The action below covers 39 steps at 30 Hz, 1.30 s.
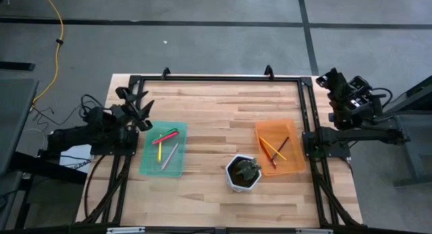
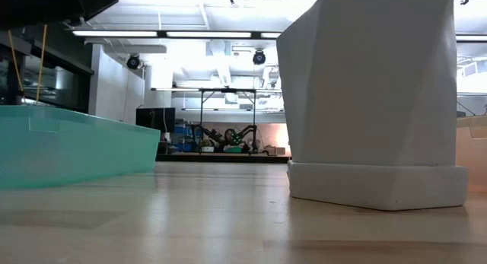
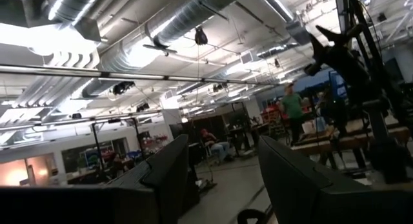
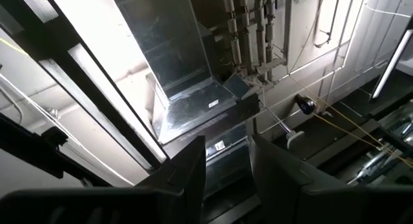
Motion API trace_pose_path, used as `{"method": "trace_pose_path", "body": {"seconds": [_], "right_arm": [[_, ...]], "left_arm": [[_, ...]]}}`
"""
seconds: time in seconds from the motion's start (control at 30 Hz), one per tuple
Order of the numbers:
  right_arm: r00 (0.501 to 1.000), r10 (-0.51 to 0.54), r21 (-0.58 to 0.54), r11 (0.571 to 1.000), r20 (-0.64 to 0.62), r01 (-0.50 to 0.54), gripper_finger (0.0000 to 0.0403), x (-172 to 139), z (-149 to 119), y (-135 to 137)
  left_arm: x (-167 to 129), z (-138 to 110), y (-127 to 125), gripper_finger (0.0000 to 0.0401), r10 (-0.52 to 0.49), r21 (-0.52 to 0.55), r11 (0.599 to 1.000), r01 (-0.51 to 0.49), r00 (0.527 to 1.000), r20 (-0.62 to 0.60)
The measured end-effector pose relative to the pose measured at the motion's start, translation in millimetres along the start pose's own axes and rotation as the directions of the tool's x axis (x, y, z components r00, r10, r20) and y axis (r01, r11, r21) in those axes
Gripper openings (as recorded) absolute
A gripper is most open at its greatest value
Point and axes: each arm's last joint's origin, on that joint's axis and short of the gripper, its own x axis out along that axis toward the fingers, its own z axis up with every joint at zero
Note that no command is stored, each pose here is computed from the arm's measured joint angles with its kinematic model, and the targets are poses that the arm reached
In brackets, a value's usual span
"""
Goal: Sort pens & pencils
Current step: Return to Home Position
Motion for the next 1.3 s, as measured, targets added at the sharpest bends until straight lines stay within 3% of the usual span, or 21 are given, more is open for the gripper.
{"method": "trace_pose_path", "body": {"seconds": [0.67, 0.8, 0.97, 1.3], "right_arm": [[0.999, -0.029, 0.027, 0.999, -0.038, 0.030, 0.0113, 0, -4, -2], [0.998, -0.036, 0.039, 0.998, -0.052, 0.038, 0.0113, 0, -5, -3], [0.998, -0.040, 0.046, 0.998, -0.057, 0.043, 0.0113, 0, -6, -3], [0.993, -0.066, 0.057, 0.996, -0.103, 0.072, 0.0113, -1, -10, -6]], "left_arm": [[-6, -28, -12, 0.0175, 0.018, -0.013, 1.000, -0.019, 1.000, -0.002], [-6, -31, -15, 0.0175, -0.048, -0.020, 0.999, 0.048, 0.999, -0.017], [-8, -45, -24, 0.0175, -0.192, -0.086, 0.980, 0.182, 0.972, -0.133], [-10, -51, -28, 0.0175, -0.238, -0.087, 0.971, 0.224, 0.951, -0.198]]}}
